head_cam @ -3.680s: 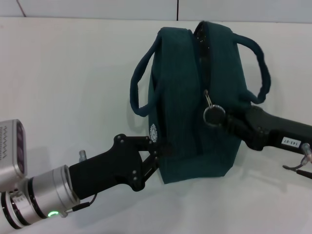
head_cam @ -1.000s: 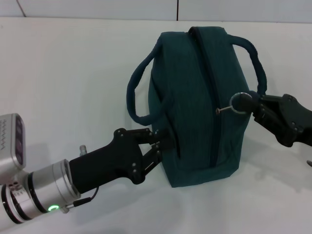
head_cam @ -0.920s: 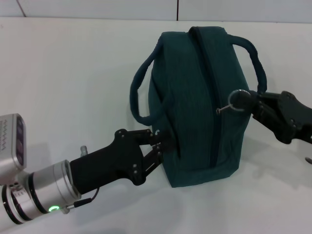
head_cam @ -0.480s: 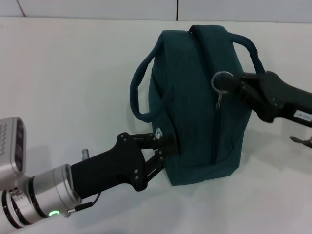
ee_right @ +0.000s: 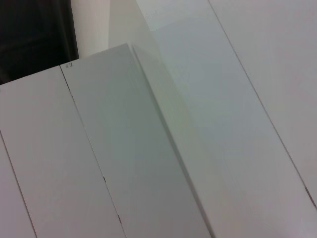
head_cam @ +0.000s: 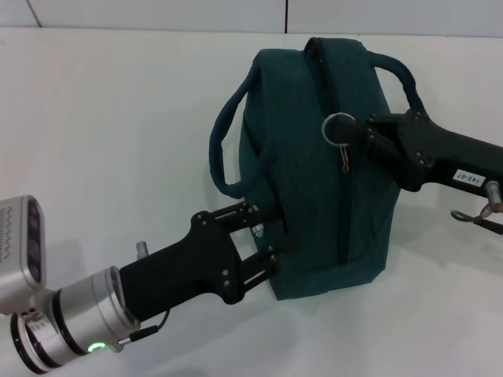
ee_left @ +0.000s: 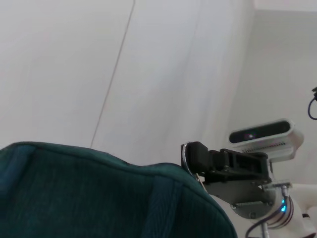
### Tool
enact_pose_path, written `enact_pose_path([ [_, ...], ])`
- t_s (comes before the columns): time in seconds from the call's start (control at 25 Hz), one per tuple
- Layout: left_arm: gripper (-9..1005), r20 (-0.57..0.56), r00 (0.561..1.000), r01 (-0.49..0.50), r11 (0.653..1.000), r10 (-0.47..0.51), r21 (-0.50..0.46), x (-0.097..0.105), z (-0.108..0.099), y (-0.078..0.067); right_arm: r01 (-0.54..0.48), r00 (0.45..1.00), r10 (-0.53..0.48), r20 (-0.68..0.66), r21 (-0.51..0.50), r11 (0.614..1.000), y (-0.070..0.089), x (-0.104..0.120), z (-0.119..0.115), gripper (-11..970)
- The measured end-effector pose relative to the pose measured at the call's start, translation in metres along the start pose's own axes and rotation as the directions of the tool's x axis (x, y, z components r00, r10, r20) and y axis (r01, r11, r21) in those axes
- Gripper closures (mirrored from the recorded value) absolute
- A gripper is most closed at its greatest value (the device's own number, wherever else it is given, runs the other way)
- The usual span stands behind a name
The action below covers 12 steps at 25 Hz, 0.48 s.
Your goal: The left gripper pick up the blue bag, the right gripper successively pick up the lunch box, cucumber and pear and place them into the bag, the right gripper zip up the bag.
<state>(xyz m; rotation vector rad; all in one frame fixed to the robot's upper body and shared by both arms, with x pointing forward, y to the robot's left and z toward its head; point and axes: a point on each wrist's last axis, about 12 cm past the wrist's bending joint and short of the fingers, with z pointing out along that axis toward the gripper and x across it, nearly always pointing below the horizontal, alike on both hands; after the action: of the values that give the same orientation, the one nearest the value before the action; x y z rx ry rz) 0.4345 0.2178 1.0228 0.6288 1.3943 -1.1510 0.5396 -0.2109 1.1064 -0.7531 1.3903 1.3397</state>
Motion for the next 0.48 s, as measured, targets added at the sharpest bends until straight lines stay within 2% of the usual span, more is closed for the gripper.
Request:
enact_pose_path([
  [0.08,623,0.006,1.0,0.002,1.0,-0.002,-0.008,0.0,0.002,0.0,-0.001,1.0,0.001,0.0,0.002,1.0,0.0,0.0,-0.001,942],
  [0.32,526,0.001,0.999,0.034,0.999,-0.034,-0.003,0.004,0.019,-0.003,-0.003,1.0,0.003,0.002,0.002,1.0,0.001,0.002,-0.003,942],
  [0.48,529,0.011,0.999,0.046,0.998,-0.046,-0.031,0.005,0.022,-0.002,-0.001,1.0,0.001,0.001,-0.002,1.0,0.002,0.002,-0.003,942],
])
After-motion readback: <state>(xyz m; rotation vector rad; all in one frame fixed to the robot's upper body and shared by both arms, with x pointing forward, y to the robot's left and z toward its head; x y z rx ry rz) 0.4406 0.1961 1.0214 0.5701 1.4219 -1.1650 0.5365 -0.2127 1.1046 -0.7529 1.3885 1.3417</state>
